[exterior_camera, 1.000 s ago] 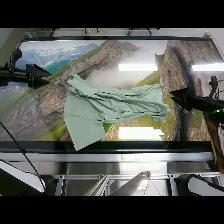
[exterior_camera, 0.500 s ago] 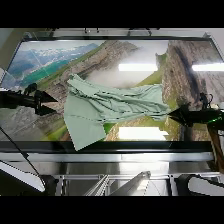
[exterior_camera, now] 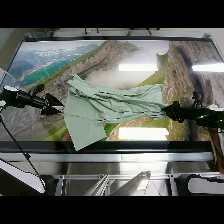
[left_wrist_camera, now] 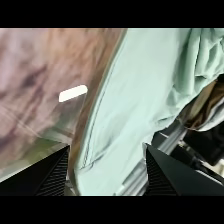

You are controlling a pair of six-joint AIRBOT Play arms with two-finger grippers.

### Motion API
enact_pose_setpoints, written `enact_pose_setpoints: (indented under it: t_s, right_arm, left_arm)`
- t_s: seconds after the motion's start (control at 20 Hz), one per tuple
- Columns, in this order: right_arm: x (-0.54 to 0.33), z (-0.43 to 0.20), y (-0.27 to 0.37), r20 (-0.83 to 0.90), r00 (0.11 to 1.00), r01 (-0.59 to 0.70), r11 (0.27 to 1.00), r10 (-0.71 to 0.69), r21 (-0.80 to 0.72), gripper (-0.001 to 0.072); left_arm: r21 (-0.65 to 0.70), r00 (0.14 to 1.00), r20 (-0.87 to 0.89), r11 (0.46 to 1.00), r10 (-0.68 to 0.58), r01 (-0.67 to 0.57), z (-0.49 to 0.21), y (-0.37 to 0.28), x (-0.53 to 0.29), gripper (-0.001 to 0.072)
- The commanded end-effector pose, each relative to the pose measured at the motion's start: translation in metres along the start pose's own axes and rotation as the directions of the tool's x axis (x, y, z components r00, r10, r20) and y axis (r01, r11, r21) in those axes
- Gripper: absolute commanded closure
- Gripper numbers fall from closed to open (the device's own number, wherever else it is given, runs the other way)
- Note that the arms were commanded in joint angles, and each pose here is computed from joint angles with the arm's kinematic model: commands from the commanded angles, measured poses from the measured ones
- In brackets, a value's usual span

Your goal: Fold the shirts.

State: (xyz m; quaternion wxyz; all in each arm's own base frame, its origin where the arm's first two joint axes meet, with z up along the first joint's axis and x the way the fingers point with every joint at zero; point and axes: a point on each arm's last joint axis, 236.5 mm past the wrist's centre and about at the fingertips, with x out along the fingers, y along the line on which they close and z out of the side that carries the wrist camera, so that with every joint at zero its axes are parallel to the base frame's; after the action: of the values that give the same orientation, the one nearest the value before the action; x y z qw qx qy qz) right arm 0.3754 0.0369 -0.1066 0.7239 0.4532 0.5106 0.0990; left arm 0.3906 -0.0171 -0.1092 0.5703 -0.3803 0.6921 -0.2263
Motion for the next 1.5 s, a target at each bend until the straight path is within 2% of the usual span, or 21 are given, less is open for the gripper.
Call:
enact_pose_setpoints:
  t_s: [0.0,0.05,0.2,0.25,0.35,0.4,0.65,1.0,1.05,1.1,1.25,1.35,1.45]
  right_arm:
    - [0.002,0.011,0.005,0.036,0.999,-0.015,1.000,0.015,0.011,0.0429]
    - [0.002,0.012,0.006,0.040,0.999,-0.018,1.000,0.017,0.014,0.0429]
    - [0.002,0.012,0.006,0.040,0.999,-0.019,1.000,0.019,0.016,0.0431]
    - [0.001,0.013,0.006,0.041,0.999,-0.021,1.000,0.020,0.018,0.0430]
    - [-0.009,0.017,0.002,0.049,0.998,-0.036,0.999,0.034,0.036,0.0430]
    - [-0.015,0.021,0.001,0.056,0.997,-0.050,0.998,0.048,0.045,0.0430]
    - [-0.034,0.029,-0.008,0.079,0.994,-0.076,0.995,0.070,0.072,0.0430]
    - [-0.004,0.012,-0.003,0.015,0.999,-0.043,0.998,0.043,0.042,0.0431]
    - [0.001,0.009,-0.006,0.005,0.999,-0.035,0.998,0.035,0.048,0.0446]
    - [0.006,0.006,-0.009,-0.007,0.999,-0.031,0.998,0.031,0.054,0.0493]
    - [0.015,0.003,-0.004,-0.015,0.998,-0.053,0.997,0.054,0.058,0.0494]
    - [0.012,0.010,0.018,0.016,0.990,-0.144,0.989,0.143,0.039,0.0697]
    - [-0.006,0.015,0.055,0.008,0.963,-0.271,0.963,0.271,0.002,0.0698]
  left_arm:
    - [0.047,0.995,0.033,0.994,0.094,-0.095,0.016,0.005,0.018,0.0169]
    - [0.054,0.996,0.005,0.994,0.094,-0.094,0.014,-0.001,0.030,0.0187]
    - [0.077,0.990,-0.080,0.991,0.113,-0.107,0.002,-0.006,0.058,0.0575]
    - [0.084,0.990,-0.090,0.991,0.113,-0.105,0.000,-0.007,0.062,0.0642]
    - [0.086,0.989,-0.091,0.991,0.114,-0.107,0.000,-0.006,0.062,0.0651]
    - [0.080,0.990,-0.089,0.992,0.109,-0.102,0.000,-0.005,0.059,0.0686]
    - [0.048,0.994,-0.059,0.995,0.094,-0.091,0.004,0.005,0.044,0.0686]
    - [0.050,0.994,-0.055,0.995,0.094,-0.091,0.005,0.004,0.045,0.0685]
    - [0.050,0.994,-0.055,0.995,0.094,-0.091,0.005,0.004,0.045,0.0685]
    - [0.050,0.994,-0.055,0.995,0.094,-0.091,0.005,0.004,0.045,0.0685]
    - [0.061,0.994,-0.055,0.994,0.093,-0.090,0.005,0.004,0.045,0.0686]
    - [0.062,0.995,-0.062,0.995,0.078,-0.075,0.003,0.000,0.044,0.0686]
    - [0.125,0.997,-0.072,0.992,-0.022,0.030,-0.005,-0.029,0.030,0.0688]
